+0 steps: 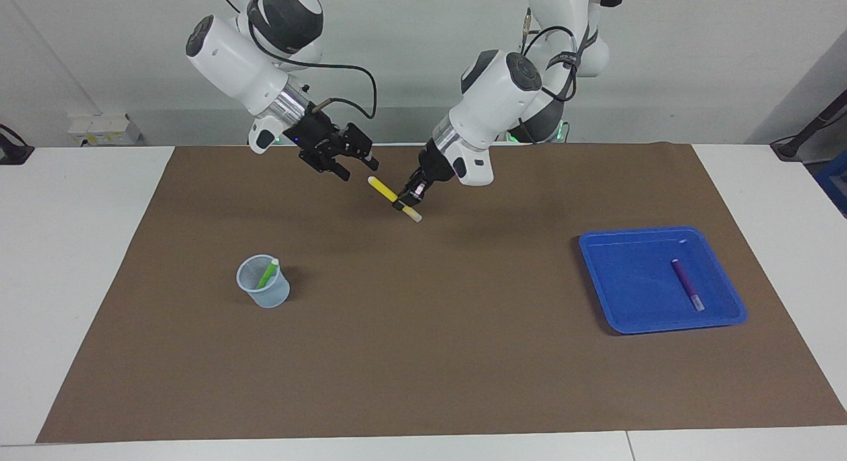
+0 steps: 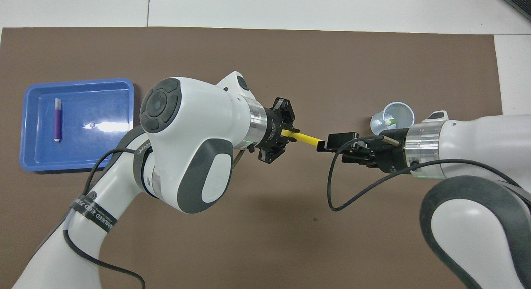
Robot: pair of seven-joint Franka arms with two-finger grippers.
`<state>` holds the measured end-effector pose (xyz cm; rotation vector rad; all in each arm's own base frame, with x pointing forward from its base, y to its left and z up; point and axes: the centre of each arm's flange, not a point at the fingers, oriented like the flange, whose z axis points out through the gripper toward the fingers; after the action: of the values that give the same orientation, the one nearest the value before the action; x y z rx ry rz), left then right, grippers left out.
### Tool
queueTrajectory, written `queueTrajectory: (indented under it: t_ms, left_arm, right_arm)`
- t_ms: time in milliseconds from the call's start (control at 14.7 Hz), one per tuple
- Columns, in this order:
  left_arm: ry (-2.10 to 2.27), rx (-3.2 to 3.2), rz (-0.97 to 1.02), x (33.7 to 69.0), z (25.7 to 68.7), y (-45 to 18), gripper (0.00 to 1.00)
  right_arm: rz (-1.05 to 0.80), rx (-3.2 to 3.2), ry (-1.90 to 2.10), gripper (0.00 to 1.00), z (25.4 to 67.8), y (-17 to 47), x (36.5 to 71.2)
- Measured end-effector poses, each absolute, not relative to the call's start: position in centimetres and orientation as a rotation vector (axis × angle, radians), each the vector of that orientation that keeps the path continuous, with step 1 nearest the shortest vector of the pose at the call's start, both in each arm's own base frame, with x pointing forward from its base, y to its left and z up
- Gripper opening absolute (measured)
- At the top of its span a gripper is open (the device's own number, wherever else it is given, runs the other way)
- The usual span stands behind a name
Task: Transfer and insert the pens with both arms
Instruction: 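Close the right gripper on the yellow pen held by the left gripper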
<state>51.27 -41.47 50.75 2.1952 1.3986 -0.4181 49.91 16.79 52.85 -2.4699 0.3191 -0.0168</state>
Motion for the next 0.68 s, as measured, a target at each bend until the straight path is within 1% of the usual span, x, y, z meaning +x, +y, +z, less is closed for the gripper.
queueTrajectory:
  t_ms: [68,136,204,475,611,679]
  left_arm:
    - [1.396,2.197,-0.419,51.16,50.76,-41.61,0.18]
    - [1.393,2.198,-0.42,51.03,50.77,-41.77,0.18]
    - [1.391,2.199,-0.42,50.94,50.78,-41.9,0.18]
    - [1.395,2.197,-0.422,50.85,50.79,-42.01,0.18]
    - [1.398,2.195,-0.424,50.78,50.8,-42.1,0.18]
    - [1.398,2.195,-0.424,50.76,50.8,-42.13,0.18]
  right_arm:
    - [-0.024,-2.469,0.319,0.73,52.89,16.88,49.93]
    - [-0.031,-2.469,0.319,0.72,52.93,16.95,49.97]
    - [-0.033,-2.469,0.317,0.7,52.93,17.07,49.96]
    - [-0.034,-2.47,0.308,0.67,52.83,17.56,49.9]
    - [-0.048,-2.469,0.314,0.64,52.84,17.51,50.04]
    - [-0.047,-2.469,0.314,0.64,52.75,17.56,50.08]
